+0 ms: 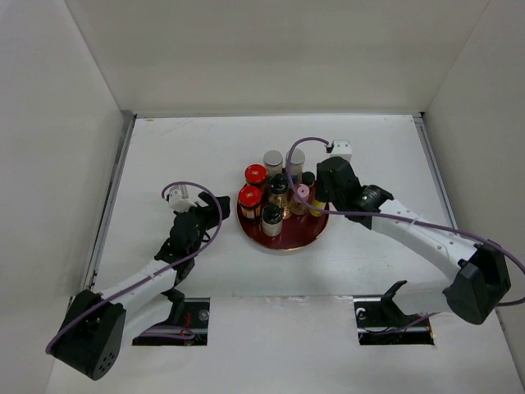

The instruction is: Organize the condiment bottles

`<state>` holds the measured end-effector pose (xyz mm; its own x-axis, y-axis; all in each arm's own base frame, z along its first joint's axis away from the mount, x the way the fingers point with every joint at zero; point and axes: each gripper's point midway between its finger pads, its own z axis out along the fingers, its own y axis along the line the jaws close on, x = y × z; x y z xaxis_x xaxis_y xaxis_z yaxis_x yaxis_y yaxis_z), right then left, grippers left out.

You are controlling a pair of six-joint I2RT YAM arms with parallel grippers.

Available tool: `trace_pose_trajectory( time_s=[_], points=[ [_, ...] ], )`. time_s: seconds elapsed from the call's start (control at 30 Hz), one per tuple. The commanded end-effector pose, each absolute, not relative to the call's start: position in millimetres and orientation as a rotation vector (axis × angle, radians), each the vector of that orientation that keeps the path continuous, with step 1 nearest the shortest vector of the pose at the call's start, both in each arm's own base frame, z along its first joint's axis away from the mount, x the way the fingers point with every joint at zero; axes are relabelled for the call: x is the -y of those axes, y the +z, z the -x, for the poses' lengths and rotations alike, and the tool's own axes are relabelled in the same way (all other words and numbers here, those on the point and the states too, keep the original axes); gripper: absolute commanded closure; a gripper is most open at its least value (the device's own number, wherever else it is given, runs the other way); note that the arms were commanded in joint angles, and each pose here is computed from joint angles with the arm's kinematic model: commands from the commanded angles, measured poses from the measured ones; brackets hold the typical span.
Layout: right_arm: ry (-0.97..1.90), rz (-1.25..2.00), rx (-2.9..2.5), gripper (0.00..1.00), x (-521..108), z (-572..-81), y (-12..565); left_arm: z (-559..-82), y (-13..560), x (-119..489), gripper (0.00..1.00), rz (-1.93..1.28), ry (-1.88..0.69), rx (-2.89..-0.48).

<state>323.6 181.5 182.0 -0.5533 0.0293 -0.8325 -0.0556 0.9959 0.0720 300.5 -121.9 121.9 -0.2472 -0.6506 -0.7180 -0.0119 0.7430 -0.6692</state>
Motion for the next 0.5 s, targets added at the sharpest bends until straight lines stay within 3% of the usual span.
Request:
trace_pose_trajectory(
  time_s=[0.0, 0.47],
  points=[
    [0.137, -0.030, -2.027, 0.68, -186.4, -345.1, 210.7, -305.7, 134.5, 122.9, 0.25, 0.512, -0.662, -1.684],
    [0.121, -0.037, -2.043, 0.58, -178.1, -352.3, 183.6, -309.7, 133.7, 118.1, 0.21, 0.509, -0.603, -1.681]
  ],
)
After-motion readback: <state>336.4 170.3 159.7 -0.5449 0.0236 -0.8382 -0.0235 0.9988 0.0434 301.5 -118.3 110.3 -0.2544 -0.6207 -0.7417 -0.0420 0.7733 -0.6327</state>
